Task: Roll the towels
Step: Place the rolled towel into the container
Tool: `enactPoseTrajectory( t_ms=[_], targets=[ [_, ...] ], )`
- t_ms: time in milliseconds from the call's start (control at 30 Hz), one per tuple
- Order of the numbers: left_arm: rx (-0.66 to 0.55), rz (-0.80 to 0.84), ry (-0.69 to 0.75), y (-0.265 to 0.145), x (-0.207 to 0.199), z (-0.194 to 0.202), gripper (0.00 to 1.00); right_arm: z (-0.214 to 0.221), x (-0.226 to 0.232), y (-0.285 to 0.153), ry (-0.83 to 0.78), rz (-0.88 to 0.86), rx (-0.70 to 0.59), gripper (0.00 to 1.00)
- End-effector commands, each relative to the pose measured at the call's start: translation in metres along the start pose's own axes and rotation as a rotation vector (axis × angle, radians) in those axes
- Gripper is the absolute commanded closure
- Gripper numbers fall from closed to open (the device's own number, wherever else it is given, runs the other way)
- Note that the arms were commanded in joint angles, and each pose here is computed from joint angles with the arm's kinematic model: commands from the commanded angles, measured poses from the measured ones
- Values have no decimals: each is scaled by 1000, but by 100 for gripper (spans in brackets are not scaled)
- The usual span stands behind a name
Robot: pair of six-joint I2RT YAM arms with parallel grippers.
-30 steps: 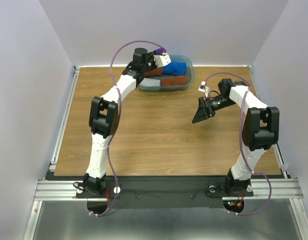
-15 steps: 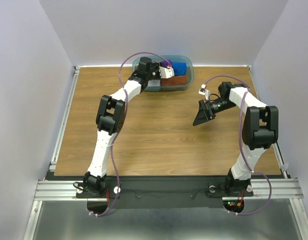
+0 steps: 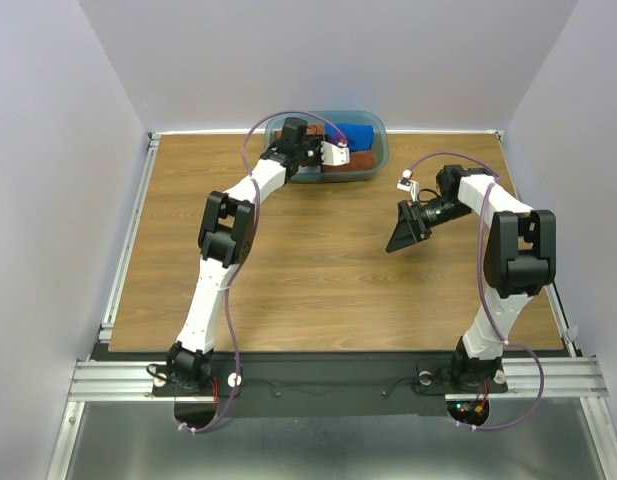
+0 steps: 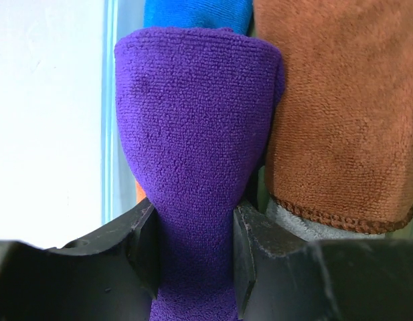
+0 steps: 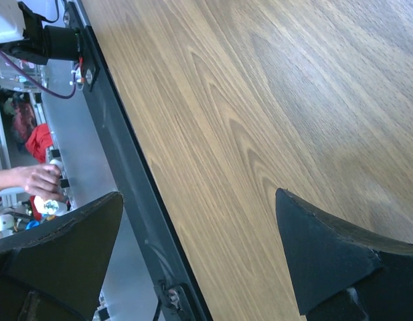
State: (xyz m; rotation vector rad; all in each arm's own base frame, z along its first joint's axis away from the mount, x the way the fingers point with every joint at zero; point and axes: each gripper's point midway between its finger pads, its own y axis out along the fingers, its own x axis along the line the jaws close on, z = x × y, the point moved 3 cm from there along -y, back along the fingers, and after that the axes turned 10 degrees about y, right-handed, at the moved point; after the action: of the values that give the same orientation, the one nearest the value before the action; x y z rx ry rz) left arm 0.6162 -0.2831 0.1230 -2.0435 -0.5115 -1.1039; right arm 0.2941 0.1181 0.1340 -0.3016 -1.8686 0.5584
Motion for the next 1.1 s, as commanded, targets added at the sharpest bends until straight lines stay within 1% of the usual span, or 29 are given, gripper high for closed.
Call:
enactPoseTrajectory(
  t_ms=[0,100,133,267,300,400,433,500,567,633,667,700,767,800,900,1067],
  targets=[
    [22,47,52,2,-7,5,100,-2,1,-1,5,-30,-11,0],
    [29,71,83,6,-18,10,98,-2,1,-1,8,-31,-12,0],
    [24,76,92,6,-20,10,95,-3,1,-1,9,-31,-11,0],
    [3,77,92,7,-19,5,89,-2,2,-1,13,-35,-10,0],
    [-2,72,87,6,-16,3,84,-2,3,-1,10,-35,-11,0],
    [-1,59,75,1,-9,0,70,-2,4,-3,7,-32,-14,0],
    [-5,46,77,-4,0,-4,64,-2,4,-3,6,-31,-15,0],
    [-9,41,71,-8,5,-7,61,-3,5,-3,3,-32,-17,0],
    [-16,44,73,-16,11,-14,54,-4,6,-3,4,-38,-19,0],
    [-18,49,77,-23,13,-17,42,-5,7,-3,1,-46,-23,0],
    [-14,63,77,-25,10,-18,38,-6,8,-3,1,-48,-25,0],
    [-7,70,79,-26,8,-17,28,-6,8,-3,0,-51,-27,0],
    [1,79,82,-30,9,-18,26,-7,10,-5,-8,-50,-32,0],
    [2,73,82,-33,13,-20,23,-8,11,-5,-10,-52,-32,0],
    [3,69,85,-36,17,-21,21,-8,12,-5,-11,-55,-35,0],
    [-17,23,91,-46,40,-33,20,-6,12,-4,-8,-65,-36,0]
  ],
)
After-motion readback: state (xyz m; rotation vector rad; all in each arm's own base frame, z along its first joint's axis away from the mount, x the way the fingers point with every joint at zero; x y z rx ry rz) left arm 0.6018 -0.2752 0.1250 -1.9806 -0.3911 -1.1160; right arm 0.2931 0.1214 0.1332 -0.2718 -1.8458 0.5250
